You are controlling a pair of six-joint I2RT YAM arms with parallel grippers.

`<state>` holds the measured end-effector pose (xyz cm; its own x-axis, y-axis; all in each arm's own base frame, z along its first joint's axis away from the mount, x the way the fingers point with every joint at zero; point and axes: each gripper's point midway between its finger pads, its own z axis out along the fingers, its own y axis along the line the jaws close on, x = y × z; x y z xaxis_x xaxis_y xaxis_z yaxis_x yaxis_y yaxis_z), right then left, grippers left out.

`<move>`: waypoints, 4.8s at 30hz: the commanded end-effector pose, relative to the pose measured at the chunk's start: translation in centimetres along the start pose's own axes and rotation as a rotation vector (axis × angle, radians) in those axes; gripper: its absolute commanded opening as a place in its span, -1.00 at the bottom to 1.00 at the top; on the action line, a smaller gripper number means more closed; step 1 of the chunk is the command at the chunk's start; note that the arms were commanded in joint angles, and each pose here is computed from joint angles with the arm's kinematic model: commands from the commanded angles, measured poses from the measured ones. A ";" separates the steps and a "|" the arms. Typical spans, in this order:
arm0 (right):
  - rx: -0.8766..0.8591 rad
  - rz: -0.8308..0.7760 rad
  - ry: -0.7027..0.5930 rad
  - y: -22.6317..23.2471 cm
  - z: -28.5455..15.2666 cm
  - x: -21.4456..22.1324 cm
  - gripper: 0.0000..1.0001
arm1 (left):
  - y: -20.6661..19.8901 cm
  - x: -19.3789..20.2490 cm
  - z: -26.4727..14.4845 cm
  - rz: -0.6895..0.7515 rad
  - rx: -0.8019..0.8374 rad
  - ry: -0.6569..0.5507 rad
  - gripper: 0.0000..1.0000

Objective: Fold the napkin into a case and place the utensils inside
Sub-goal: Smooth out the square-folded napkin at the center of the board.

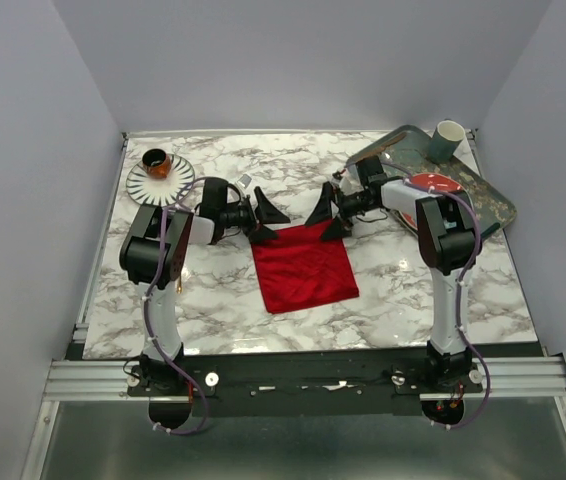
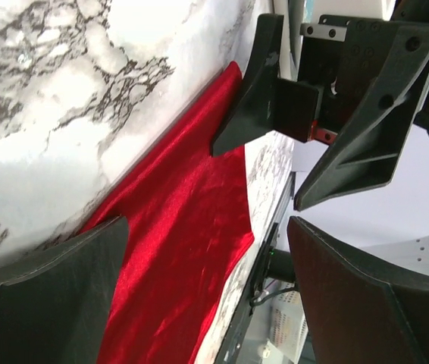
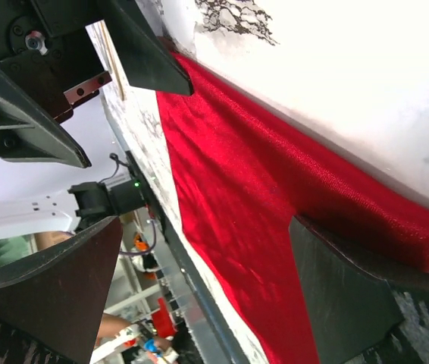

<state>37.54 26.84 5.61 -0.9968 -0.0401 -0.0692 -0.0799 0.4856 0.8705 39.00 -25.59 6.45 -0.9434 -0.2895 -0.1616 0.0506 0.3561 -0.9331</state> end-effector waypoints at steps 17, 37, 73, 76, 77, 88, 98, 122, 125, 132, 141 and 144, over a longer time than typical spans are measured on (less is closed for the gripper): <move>-0.106 0.056 0.269 1.8 -0.6 15.3 1.00 | 0.5 0.6 -0.8 0.035 -0.039 0.000 0.97; -0.036 0.067 0.357 -2.7 0.1 18.3 1.00 | 1.9 0.1 -0.9 0.005 -0.055 -0.015 0.97; -0.252 -0.018 0.351 3.2 -1.1 19.5 1.00 | -3.1 0.3 -1.9 0.143 0.067 0.003 0.97; -0.290 -0.118 0.317 6.5 -2.6 18.7 1.00 | -6.8 0.3 -2.9 0.256 0.119 0.007 0.97; -0.290 -0.156 0.303 7.4 -3.1 18.5 1.00 | -7.5 0.5 -3.1 0.272 0.126 0.014 0.97; -0.121 -0.266 0.068 7.4 -2.9 6.6 1.00 | -6.9 -0.6 -2.2 0.267 0.108 -0.001 0.97; -0.090 -0.149 -0.099 5.8 -0.8 -1.5 1.00 | -5.7 -1.1 0.2 0.204 0.107 -0.002 0.97; 0.017 -0.071 -0.085 -1.0 0.6 -1.9 1.00 | -0.3 3.8 -2.8 -0.014 0.025 0.061 0.97; -0.030 -0.183 -0.068 2.9 -0.1 -1.7 1.00 | -2.1 5.3 -3.4 0.001 0.045 0.088 0.97; -0.040 -0.385 -0.095 10.0 -4.9 1.4 0.98 | -4.0 5.8 -8.8 0.507 -0.217 0.219 0.97; 0.154 -0.401 -0.024 6.5 -6.9 6.4 0.96 | -4.5 7.3 -13.1 1.579 -0.285 0.488 0.37; 0.233 -0.400 -0.003 4.9 -7.4 7.2 0.93 | -1.9 10.0 -12.9 1.863 -0.254 0.635 0.22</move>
<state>32.41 25.34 16.92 -0.8602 -0.1778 -0.4780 -0.4997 0.4813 0.7202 28.85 -20.51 17.06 -0.1905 0.5656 -0.8024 0.9460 0.3241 0.0038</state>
